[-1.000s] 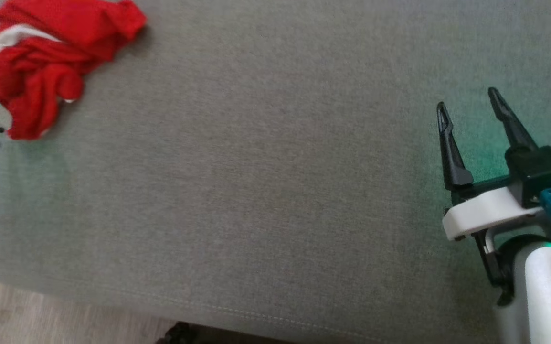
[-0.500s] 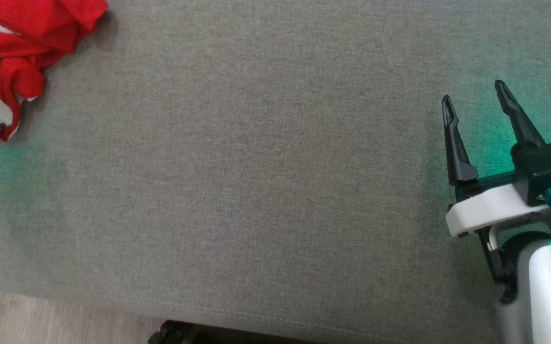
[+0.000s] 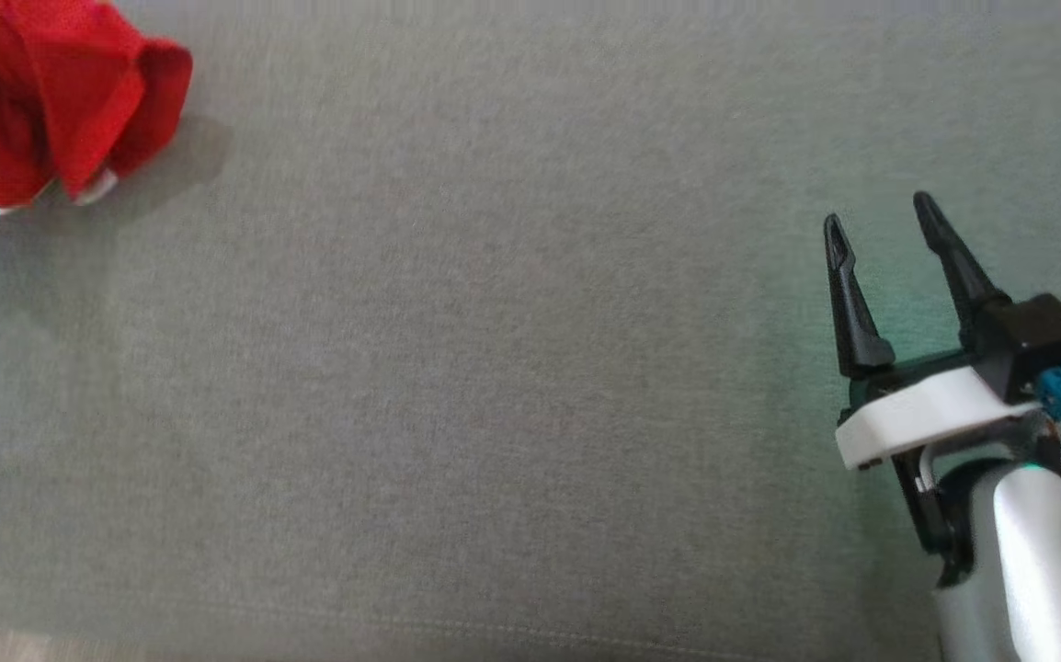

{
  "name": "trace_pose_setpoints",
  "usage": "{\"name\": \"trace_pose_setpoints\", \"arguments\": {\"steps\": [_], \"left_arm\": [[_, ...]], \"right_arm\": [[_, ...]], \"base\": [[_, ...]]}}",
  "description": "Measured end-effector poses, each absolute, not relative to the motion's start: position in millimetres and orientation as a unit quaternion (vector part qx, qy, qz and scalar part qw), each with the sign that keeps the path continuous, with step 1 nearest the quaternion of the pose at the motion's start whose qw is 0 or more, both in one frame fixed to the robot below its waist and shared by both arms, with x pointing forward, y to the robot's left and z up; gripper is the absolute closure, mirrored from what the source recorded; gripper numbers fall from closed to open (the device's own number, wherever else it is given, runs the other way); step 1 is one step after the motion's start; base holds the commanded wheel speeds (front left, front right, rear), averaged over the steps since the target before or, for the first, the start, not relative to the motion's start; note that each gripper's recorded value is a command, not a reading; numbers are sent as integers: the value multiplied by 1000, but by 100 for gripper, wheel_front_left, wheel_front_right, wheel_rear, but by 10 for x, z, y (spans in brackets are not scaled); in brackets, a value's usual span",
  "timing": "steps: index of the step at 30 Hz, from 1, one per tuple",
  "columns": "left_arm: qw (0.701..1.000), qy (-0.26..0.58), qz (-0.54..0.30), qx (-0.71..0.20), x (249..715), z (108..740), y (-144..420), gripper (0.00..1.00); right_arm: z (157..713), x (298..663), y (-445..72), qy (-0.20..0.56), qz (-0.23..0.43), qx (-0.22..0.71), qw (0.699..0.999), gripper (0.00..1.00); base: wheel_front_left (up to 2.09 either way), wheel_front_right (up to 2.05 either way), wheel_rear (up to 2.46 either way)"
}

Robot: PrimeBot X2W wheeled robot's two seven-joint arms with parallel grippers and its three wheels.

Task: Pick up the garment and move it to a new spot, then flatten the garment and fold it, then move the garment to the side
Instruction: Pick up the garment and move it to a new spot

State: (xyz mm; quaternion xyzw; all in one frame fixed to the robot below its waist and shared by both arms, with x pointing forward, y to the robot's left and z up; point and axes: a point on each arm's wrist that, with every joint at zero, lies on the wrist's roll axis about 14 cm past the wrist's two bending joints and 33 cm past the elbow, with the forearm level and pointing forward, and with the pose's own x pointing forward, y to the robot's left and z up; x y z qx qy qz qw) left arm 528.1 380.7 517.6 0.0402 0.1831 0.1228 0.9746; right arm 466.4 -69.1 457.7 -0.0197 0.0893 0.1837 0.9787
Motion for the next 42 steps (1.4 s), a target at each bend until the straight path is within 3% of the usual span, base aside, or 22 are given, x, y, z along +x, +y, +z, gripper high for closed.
{"name": "trace_pose_setpoints", "arguments": {"steps": [6,12,19,23,28,37,42], "left_arm": [[984,135,37,109,5409,5811,3283,100],[984,70,-84,138,5552,6317,2297,100],[957,-17,-269,110,5412,6815,636,100],[935,-39,-344,74,5208,6869,39,100],[931,23,-365,7,4961,6135,-95,100],[930,209,-282,-113,4044,4356,168,100],[927,249,-243,-140,3717,3956,313,100]], "right_arm": [[4767,4374,-985,71,147,2,987,0],[4829,3971,-1441,69,84,10,994,0],[4927,3554,-1951,54,6,15,998,0],[4937,3422,-2096,50,-19,24,998,0],[4818,3388,-2079,63,-18,36,997,0],[4713,3415,-1967,75,-2,43,996,0],[4686,3459,-1929,78,4,43,996,0]], "base": [[0,0,0],[0,0,0],[0,0,0],[0,0,0],[0,0,0],[0,0,0],[0,0,0]]}}
